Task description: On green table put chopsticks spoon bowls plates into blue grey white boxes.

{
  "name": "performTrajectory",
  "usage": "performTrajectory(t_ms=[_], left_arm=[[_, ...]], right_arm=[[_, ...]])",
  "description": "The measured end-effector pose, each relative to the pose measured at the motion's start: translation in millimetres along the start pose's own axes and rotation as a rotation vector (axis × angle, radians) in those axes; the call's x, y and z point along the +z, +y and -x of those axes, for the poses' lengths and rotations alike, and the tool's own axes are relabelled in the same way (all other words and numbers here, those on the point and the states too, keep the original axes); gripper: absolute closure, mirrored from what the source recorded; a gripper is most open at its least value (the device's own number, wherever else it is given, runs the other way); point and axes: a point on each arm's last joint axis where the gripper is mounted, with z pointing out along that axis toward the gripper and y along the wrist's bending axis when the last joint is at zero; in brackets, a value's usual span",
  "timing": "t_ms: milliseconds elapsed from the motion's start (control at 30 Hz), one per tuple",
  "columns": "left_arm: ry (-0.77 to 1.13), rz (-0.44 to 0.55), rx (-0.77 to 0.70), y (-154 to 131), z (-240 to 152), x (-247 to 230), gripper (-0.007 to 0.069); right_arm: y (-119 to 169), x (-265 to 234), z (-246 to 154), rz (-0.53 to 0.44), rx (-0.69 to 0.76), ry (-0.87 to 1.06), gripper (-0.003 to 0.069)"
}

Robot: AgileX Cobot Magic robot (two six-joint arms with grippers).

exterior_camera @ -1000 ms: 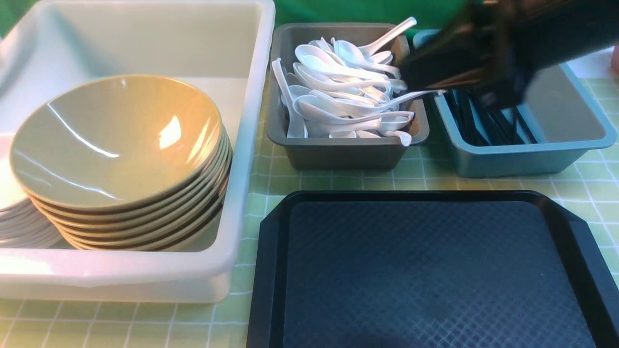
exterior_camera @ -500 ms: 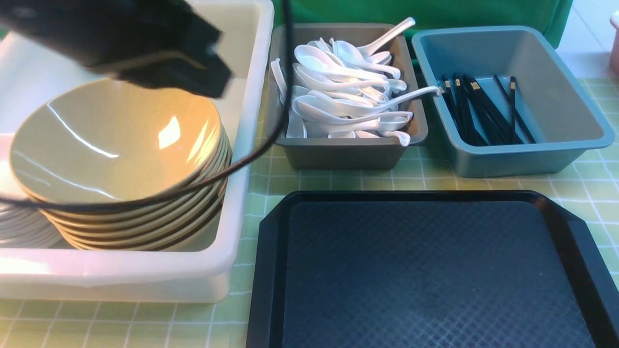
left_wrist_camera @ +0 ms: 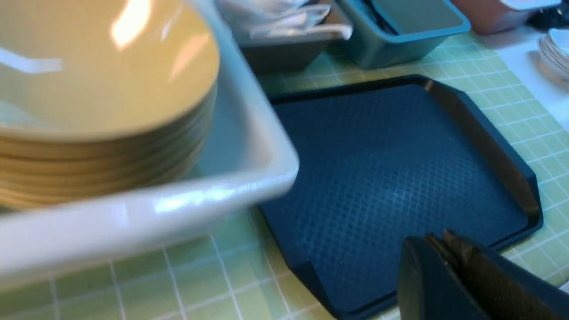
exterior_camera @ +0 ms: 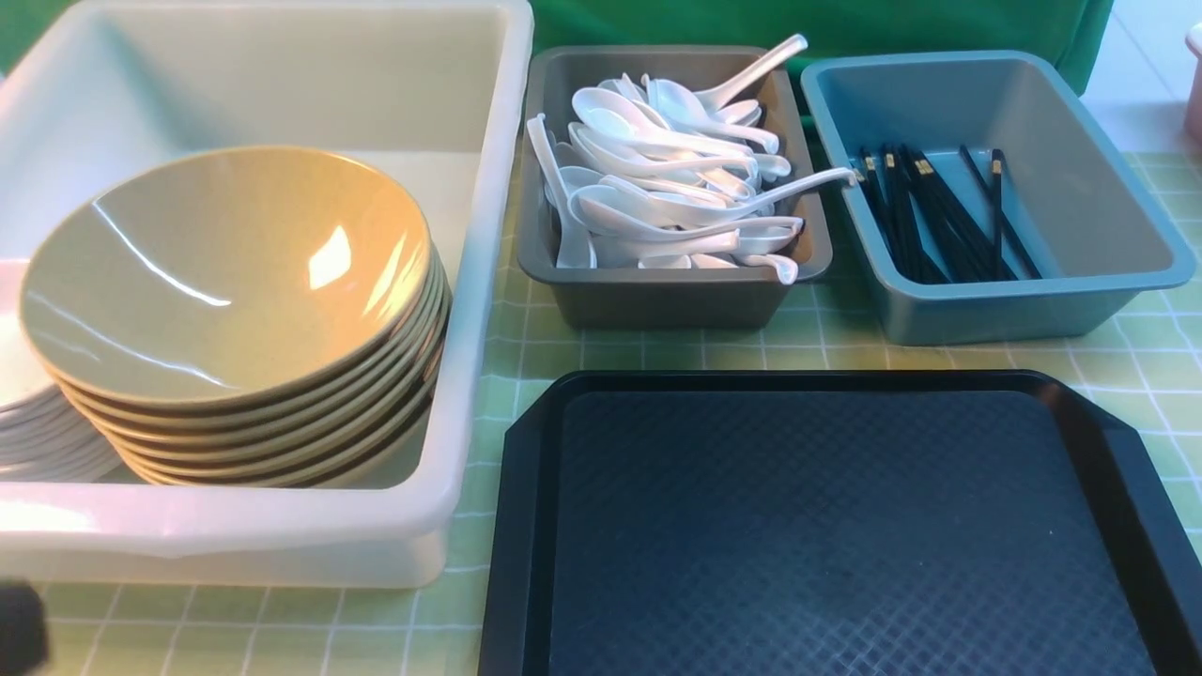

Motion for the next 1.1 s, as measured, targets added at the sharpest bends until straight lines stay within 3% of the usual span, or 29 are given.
performTrajectory(t_ms=[267, 667, 767, 933, 1100], left_arm=[[-0.215, -0.032, 0.005, 3.0, -4.2, 1.5, 0.0627], [-0.24, -0.032, 0.008, 3.7, -3.3, 4.1, 0.0627], [-0.273, 0.052, 0.07, 15.0, -11.4, 18.2, 0.0627], [-0.375, 0.274, 0.138, 43.1, -43.5, 52.3, 0.0627], [-0.431, 0.396, 0.169, 63.2, -86.8, 78.7, 0.0627]], right_arm=[[2.2, 1.9, -16.6, 0.007, 0.006, 0.038, 0.058], [2.8, 2.2, -18.8, 0.012, 0.006, 0.051, 0.0566], [2.8, 2.2, -18.8, 0.012, 0.006, 0.051, 0.0562], [2.9, 2.4, -19.7, 0.012, 0.008, 0.054, 0.0558], [3.0, 2.6, -20.4, 0.013, 0.009, 0.056, 0.0551]])
